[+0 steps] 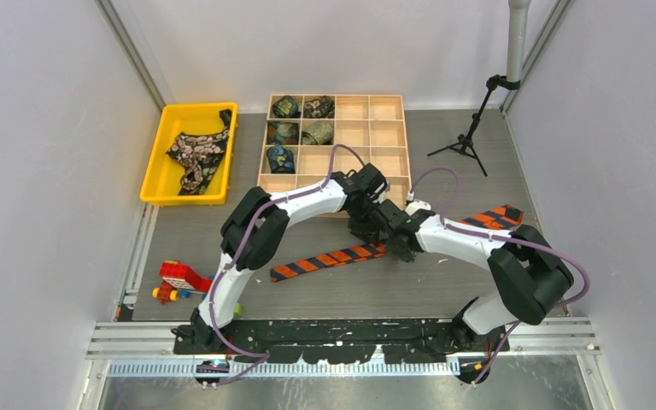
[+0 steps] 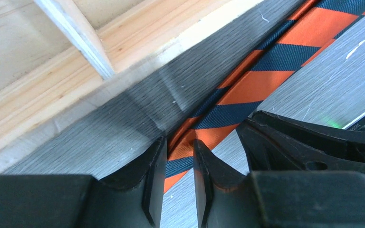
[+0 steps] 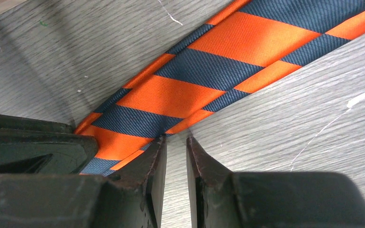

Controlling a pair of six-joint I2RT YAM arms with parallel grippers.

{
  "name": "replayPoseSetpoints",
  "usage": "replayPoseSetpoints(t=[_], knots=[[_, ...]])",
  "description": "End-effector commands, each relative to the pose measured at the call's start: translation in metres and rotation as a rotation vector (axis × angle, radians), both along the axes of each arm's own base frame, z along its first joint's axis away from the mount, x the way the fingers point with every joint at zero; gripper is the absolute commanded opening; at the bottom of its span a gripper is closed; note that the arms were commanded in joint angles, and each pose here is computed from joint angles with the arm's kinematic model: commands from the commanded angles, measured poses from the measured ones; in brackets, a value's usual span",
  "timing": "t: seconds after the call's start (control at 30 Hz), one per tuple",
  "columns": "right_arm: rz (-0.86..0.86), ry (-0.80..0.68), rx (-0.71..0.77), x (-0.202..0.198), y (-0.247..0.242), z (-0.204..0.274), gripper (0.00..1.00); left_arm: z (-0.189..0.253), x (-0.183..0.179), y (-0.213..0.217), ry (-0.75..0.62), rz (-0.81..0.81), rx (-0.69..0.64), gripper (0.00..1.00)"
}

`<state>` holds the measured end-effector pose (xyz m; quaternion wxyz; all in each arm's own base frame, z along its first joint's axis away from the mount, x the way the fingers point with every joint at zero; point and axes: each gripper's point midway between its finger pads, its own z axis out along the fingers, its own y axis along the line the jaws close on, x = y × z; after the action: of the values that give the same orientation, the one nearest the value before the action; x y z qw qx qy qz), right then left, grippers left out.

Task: Roll the ties
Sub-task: Flatten out the tie at the center of the board, then roll the tie at the center of the board.

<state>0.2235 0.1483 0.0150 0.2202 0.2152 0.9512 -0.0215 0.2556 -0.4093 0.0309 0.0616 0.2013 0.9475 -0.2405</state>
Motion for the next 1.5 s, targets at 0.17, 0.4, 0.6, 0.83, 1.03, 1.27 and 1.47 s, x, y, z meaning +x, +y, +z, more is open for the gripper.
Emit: replayPoseSetpoints(t=[0.17,0.4,0.6,0.83,1.03,1.27,1.47], knots=[[0.085,-0.088,0.083,0.007,0.011,0.019,0.30,0.048,-0.003,-0.007,-0.035,-0.044,-0.088,0.33],[0.171,-0.200,0.192,0.005,0.021,0.063,0.34,0.088,0.001,0.041,-0.129,0.040,-0.048,0.39],[0.234,-0.293,0.298,0.012,0.041,0.105,0.35,0.111,-0.019,0.100,-0.210,0.126,-0.002,0.44],[0.375,-0.309,0.328,0.015,0.091,0.121,0.35,0.096,-0.064,0.190,-0.265,0.249,0.148,0.44],[0.483,-0.308,0.351,0.011,0.145,0.120,0.35,0.070,-0.085,0.247,-0.267,0.401,0.195,0.40],[0.596,-0.287,0.361,-0.006,0.201,0.117,0.34,0.042,-0.090,0.280,-0.224,0.591,0.201,0.38],[0.678,-0.262,0.401,-0.019,0.237,0.111,0.34,0.025,-0.086,0.286,-0.175,0.709,0.107,0.36]])
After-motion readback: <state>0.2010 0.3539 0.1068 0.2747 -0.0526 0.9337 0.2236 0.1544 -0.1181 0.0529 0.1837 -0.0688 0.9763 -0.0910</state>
